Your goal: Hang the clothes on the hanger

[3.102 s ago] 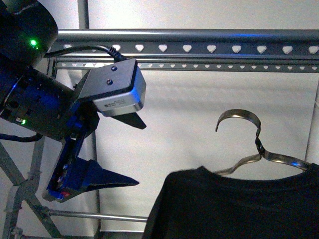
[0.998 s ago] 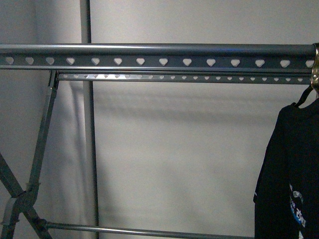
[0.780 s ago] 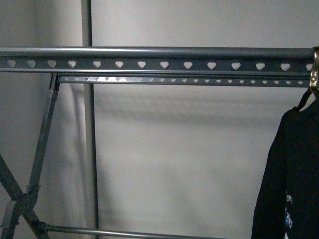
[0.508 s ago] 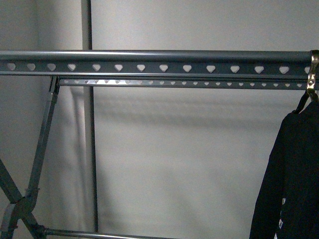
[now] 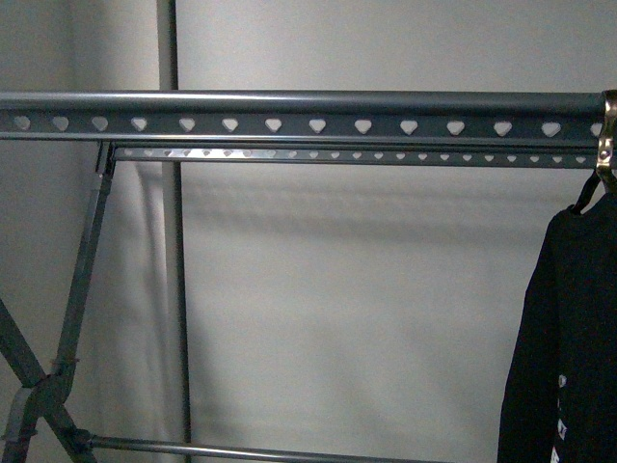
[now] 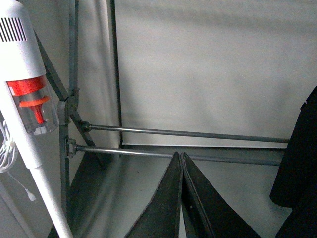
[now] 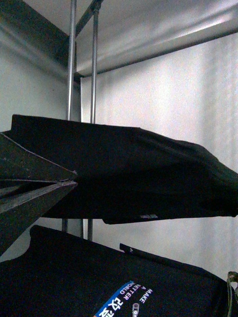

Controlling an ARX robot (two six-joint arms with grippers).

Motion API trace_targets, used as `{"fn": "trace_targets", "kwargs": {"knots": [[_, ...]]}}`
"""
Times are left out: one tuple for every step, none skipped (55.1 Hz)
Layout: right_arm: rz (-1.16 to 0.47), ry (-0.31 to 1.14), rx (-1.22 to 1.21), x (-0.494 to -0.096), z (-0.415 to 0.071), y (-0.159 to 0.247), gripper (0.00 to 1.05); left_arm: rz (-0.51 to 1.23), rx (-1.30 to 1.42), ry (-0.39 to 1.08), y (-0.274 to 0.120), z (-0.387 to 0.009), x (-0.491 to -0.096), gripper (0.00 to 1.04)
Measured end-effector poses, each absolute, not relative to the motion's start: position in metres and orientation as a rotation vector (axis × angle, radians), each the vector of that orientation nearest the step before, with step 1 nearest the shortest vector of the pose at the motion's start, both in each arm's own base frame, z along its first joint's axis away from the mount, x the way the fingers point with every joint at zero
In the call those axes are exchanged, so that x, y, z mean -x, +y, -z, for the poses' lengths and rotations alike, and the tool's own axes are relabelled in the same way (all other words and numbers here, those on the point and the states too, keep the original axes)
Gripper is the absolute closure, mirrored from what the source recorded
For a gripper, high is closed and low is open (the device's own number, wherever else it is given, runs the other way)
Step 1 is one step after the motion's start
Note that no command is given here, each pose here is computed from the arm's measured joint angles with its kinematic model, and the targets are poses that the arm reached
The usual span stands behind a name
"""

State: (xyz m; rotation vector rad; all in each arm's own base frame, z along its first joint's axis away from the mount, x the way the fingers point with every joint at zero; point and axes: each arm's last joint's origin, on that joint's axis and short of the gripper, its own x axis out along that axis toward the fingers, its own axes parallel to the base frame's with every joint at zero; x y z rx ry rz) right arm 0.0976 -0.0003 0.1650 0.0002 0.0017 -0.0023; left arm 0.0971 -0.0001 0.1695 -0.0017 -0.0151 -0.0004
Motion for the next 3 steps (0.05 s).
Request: {"fn": "trace_targets", "kwargs": {"knots": [[0.001,0.002,0.000,-0.0976,-0.1650,-0.0003,0.95,0.000,0.002,-0.015,-0.0001,-0.1695,-0.0970,1.01],[0.002,0.002,0.000,-0.0976,-0.1650,-0.0003,0.93,0.000,0.002,-0.015,-0.0001,-0.1696,-0.0970,1.01],[0.002,0.002,0.000,-0.0976,-0.1650,-0.0003,0.90,0.000,0.002,-0.016,-0.0001,-0.1696,-0.0969,1.00]]}}
